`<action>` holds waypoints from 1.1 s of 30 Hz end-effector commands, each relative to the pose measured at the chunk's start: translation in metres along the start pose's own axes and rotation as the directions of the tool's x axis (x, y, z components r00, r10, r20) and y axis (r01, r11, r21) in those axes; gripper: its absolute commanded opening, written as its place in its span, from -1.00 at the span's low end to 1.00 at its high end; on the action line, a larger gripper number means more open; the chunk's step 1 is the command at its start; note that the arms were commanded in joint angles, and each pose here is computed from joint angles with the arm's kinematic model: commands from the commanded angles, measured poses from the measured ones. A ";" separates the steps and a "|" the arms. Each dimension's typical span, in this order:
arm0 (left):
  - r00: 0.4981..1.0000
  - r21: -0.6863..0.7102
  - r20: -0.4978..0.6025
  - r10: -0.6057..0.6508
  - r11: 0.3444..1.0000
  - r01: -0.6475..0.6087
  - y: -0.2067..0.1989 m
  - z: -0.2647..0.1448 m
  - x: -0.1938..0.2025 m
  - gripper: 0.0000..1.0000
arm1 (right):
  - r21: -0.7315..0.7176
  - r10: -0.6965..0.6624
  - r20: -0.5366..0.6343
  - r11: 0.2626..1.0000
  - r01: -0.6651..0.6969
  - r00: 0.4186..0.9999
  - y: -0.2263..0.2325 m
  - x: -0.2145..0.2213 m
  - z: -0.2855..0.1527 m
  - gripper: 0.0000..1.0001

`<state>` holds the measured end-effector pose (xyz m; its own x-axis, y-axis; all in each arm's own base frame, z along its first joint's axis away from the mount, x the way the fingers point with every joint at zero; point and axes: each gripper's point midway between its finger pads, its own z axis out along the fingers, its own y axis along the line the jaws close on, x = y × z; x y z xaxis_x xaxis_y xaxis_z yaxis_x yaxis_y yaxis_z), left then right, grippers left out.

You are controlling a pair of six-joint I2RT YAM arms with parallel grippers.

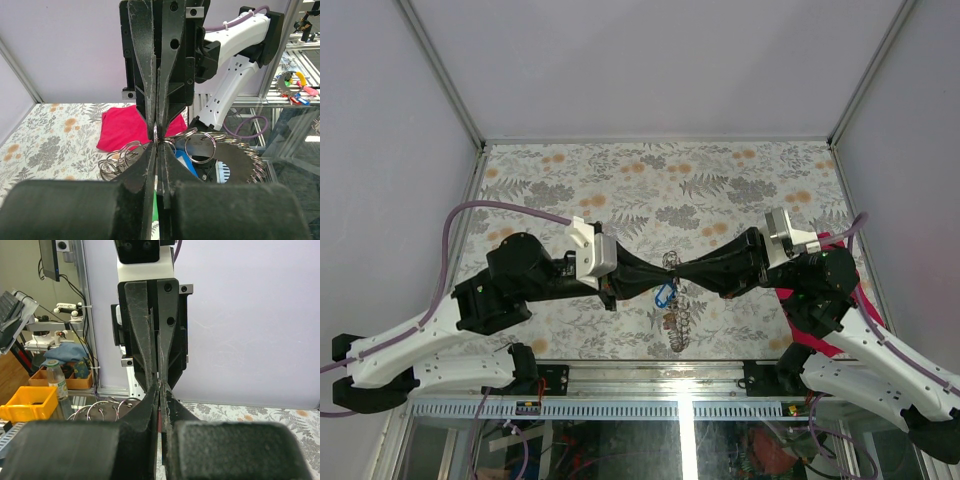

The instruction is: Put the keys on the keyring

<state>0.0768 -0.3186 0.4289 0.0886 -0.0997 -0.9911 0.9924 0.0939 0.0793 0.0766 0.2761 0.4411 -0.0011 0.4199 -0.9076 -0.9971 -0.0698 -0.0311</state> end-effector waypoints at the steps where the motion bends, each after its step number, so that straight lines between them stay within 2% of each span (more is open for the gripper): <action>1: 0.999 -0.023 0.053 0.006 1.000 -0.005 0.003 0.000 -0.021 -1.00 | 0.014 -0.089 0.041 0.996 0.088 0.995 0.001 -0.018 -0.002 -1.00; 9: 1.000 -0.034 0.019 -0.011 0.999 0.012 0.003 -0.008 -0.021 -1.00 | 0.051 -0.104 -0.013 0.993 0.104 0.995 -0.002 -0.009 -0.009 -1.00; 12: 0.999 -0.033 -0.041 -0.023 0.999 0.022 0.003 -0.007 -0.014 -1.00 | 0.061 -0.115 -0.043 0.991 0.117 0.992 -0.003 -0.007 -0.011 -0.83; 17: 0.976 -0.078 -0.207 -0.065 0.996 0.050 0.010 -0.011 0.007 -1.00 | 0.108 -0.155 -0.093 0.980 0.164 0.984 -0.009 -0.003 -0.019 -0.54; 23: 0.914 -0.127 -0.384 -0.130 0.988 0.087 0.013 -0.019 0.039 -1.00 | 0.198 -0.163 -0.167 0.960 0.195 0.972 -0.022 0.007 -0.033 -0.44; 27: 0.845 -0.177 -0.507 -0.173 0.980 0.094 0.019 -0.023 0.061 -1.00 | 0.215 -0.150 -0.217 0.957 0.197 0.965 -0.026 0.018 -0.038 -0.41; 33: 0.746 -0.263 -0.620 -0.242 0.960 0.092 0.028 -0.027 0.086 -1.00 | 0.235 -0.118 -0.292 0.953 0.191 0.949 -0.032 0.037 -0.046 -0.36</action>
<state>0.1052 -0.3076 0.3415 -0.1801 0.4819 -0.8575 0.9601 0.2755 -0.0469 0.1052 0.2571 0.3830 0.1034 0.1652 -0.9808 -0.9811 0.1789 -0.0733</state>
